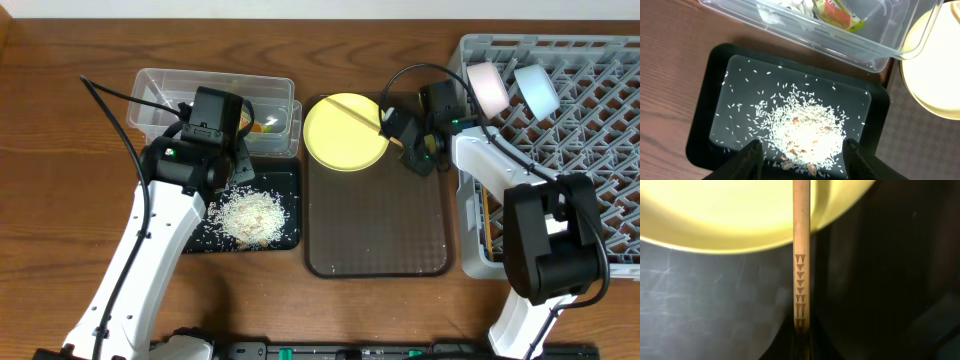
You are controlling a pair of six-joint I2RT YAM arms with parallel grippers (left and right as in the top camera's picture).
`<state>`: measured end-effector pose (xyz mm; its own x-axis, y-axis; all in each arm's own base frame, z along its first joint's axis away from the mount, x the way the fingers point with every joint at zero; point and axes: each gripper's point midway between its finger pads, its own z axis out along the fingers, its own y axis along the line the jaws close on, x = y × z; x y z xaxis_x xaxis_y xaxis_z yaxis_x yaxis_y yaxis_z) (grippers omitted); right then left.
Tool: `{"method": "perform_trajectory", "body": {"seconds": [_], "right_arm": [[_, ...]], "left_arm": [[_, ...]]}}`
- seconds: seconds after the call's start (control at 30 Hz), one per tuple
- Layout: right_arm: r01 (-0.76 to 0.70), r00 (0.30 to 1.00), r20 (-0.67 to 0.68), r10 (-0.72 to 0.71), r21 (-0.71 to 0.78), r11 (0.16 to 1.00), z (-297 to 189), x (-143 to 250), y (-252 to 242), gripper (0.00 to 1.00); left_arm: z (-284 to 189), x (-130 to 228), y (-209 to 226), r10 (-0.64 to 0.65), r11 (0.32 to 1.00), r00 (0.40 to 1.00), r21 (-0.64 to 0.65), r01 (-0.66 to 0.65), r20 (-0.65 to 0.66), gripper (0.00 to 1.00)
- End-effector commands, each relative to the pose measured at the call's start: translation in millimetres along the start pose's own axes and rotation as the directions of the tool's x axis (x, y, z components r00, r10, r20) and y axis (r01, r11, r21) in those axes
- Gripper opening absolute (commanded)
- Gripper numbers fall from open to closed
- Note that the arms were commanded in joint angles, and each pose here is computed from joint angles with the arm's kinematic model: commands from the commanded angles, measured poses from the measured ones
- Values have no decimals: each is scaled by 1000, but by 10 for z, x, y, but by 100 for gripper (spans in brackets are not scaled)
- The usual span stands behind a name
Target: Sort waste into correct bins and load items into the dishwasher rack
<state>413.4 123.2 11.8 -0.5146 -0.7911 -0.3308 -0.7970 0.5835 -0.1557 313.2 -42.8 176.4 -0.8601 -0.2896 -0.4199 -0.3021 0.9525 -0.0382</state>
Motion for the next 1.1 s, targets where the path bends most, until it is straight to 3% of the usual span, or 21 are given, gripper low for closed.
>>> {"method": "perform_trajectory", "body": {"seconds": [0.0, 0.17, 0.27, 0.33, 0.43, 0.53, 0.77, 1.07], "right_arm": [[-97, 995, 25, 97, 24, 995, -232, -70, -41, 1], [-133, 990, 60, 130, 45, 990, -585, -128, -57, 1], [-246, 965, 115, 237, 69, 967, -840, -183, -135, 1], [-378, 918, 158, 364, 73, 923, -1008, -186, -214, 1], [-602, 789, 195, 583, 56, 797, -1244, -67, -326, 1], [-726, 682, 171, 711, 49, 685, -1393, 156, -353, 1], [-866, 474, 10, 880, 184, 465, -1515, 928, -295, 1], [-889, 364, -151, 919, 238, 391, -1398, 1348, 70, 1]], "left_arm": [[1, -17, 12, -8, 1000, 1000, -8, 8, 3, 54], [1, -16, 12, -8, 1000, 1000, -8, 8, 3, 54], [1, -16, 12, -8, 1000, 1000, -8, 8, 3, 55], [1, -16, 12, -8, 1000, 1000, -8, 8, 3, 55], [1, -16, 12, -8, 1000, 1000, -8, 8, 3, 55], [1, -16, 12, -8, 1000, 1000, -8, 8, 3, 55], [1, -16, 12, -8, 1000, 1000, -8, 8, 3, 55], [1, -17, 12, -8, 1000, 1000, -8, 8, 3, 55]]}}
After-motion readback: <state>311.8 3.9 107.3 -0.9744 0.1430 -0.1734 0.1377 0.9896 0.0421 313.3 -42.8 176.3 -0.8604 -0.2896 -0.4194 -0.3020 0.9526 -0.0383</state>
